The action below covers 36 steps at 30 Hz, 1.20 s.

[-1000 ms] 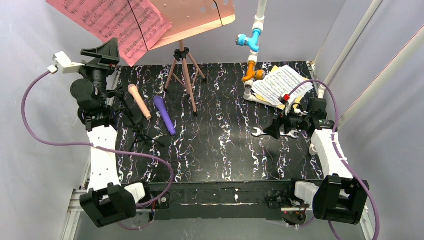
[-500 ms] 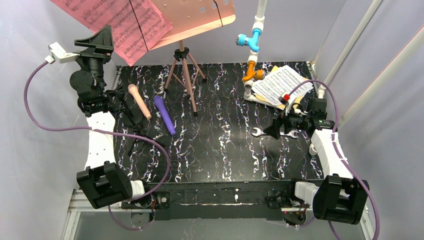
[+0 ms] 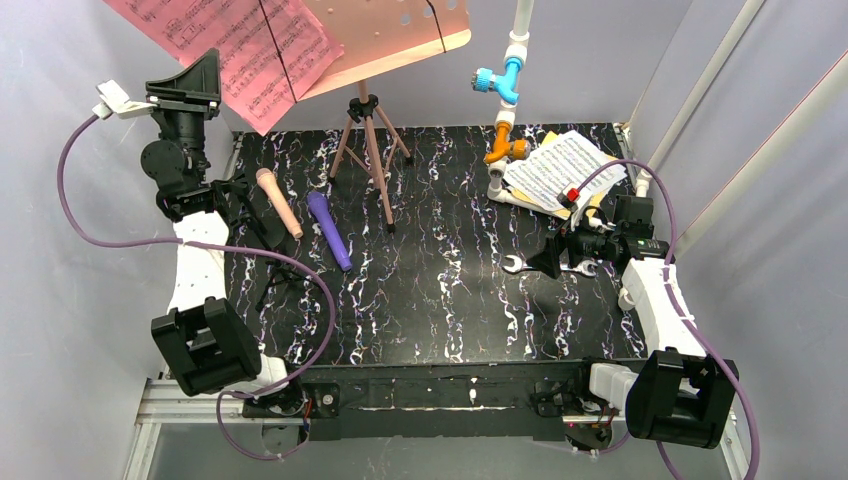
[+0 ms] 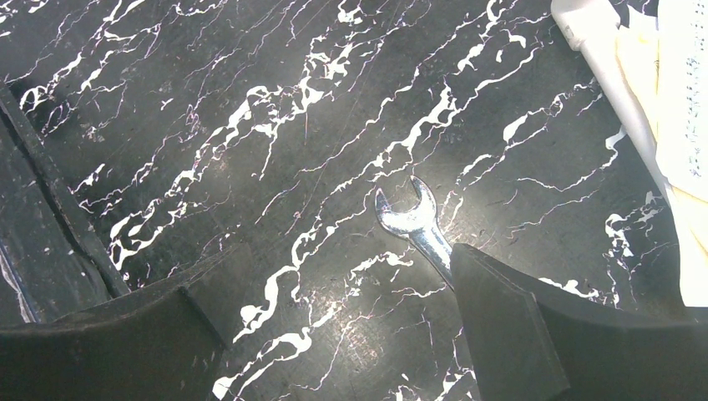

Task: Pack up the instrument practice props
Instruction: Pick up the sheet music from the music stand.

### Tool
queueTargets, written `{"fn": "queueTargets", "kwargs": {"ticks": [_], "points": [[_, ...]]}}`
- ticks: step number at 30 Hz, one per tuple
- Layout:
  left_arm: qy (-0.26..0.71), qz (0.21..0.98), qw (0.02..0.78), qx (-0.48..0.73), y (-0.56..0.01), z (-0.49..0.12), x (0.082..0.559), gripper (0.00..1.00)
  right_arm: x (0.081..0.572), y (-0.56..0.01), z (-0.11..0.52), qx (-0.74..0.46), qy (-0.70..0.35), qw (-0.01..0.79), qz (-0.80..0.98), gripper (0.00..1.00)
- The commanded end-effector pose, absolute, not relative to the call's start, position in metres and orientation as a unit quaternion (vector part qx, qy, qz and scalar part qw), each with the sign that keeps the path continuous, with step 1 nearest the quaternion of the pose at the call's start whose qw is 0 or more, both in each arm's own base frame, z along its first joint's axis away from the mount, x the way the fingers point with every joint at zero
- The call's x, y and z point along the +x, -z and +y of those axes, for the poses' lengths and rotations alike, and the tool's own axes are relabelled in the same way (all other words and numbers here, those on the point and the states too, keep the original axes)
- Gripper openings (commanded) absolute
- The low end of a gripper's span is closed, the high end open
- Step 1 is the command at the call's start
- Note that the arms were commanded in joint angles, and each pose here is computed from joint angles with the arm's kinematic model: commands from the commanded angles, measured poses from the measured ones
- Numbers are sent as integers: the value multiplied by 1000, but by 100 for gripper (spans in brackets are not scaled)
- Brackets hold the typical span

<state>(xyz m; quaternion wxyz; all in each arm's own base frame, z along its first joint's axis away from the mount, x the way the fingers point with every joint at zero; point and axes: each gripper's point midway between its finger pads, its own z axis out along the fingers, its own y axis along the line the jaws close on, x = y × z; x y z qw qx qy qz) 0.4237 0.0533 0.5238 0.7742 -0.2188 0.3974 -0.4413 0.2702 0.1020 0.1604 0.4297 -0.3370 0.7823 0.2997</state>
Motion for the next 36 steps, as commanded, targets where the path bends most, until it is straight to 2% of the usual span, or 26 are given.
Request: {"fn": "queueTargets", "kwargs": {"ticks": [1,4,5,10,13,22,36], "points": [[447,354,806,-158,-566,41,392,33,271,-161,102,-342,-299,433,779,98],[442,347,815,-142,-571,39,388,5,271,-161,101,-342,-298,433,779,98],[439,345,819,-135,-573,38,385,0,271,-161,101,-342,-297,432,780,98],[394,325,850,-129,-581,47,365,0,271,-161,101,-342,-295,433,780,98],[360,300,865,-179,-573,70,353,0,272,-161,101,-343,-295,434,779,98],[375,263,855,-243,-549,94,340,0,272,-160,100,-342,-291,433,781,98],[391,221,893,37,-662,-13,238,0,271,-158,100,-342,-294,431,782,98]]}}
